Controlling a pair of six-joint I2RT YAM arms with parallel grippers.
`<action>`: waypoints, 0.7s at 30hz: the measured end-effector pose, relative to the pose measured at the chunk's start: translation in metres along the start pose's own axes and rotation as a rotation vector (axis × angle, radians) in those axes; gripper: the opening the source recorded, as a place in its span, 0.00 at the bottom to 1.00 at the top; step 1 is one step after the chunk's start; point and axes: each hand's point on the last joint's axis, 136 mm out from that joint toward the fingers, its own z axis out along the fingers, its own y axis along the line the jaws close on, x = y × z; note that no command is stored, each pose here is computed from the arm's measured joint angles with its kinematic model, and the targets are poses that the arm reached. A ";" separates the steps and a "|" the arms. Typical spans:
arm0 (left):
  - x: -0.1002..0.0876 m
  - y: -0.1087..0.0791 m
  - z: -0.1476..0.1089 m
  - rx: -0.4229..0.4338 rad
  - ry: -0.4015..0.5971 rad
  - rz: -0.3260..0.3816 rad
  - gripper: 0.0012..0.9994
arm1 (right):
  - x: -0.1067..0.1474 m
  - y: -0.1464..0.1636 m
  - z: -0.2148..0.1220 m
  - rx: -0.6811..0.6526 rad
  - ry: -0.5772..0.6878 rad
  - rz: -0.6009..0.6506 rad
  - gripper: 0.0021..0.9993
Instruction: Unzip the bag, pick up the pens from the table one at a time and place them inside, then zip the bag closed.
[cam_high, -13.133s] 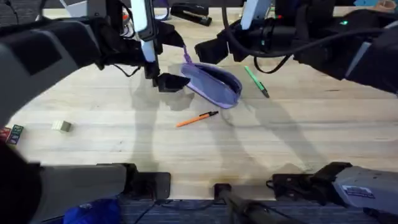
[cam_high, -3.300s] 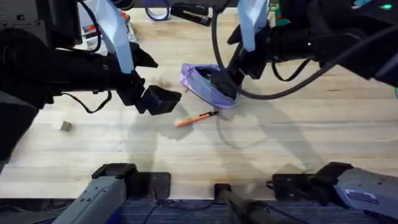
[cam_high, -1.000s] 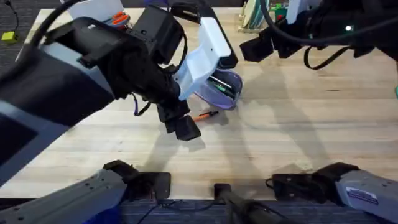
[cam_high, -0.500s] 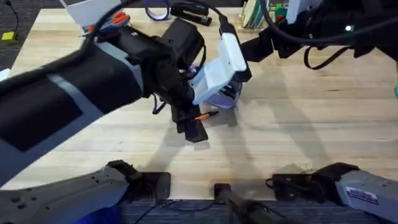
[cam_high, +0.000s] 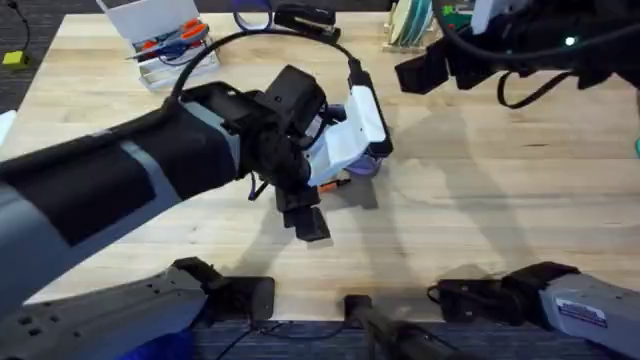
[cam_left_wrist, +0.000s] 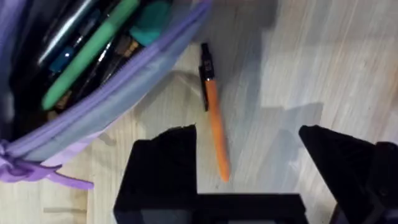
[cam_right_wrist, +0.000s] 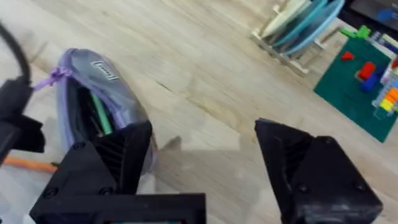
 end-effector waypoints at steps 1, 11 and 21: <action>0.001 0.000 0.001 0.000 0.000 0.000 1.00 | 0.001 -0.003 0.000 0.005 0.001 0.005 1.00; 0.007 0.003 0.011 -0.008 0.022 -0.002 1.00 | 0.002 -0.008 0.000 0.015 0.002 0.015 1.00; 0.012 0.006 0.023 0.018 0.069 -0.007 1.00 | 0.002 -0.008 0.000 0.015 0.003 0.015 1.00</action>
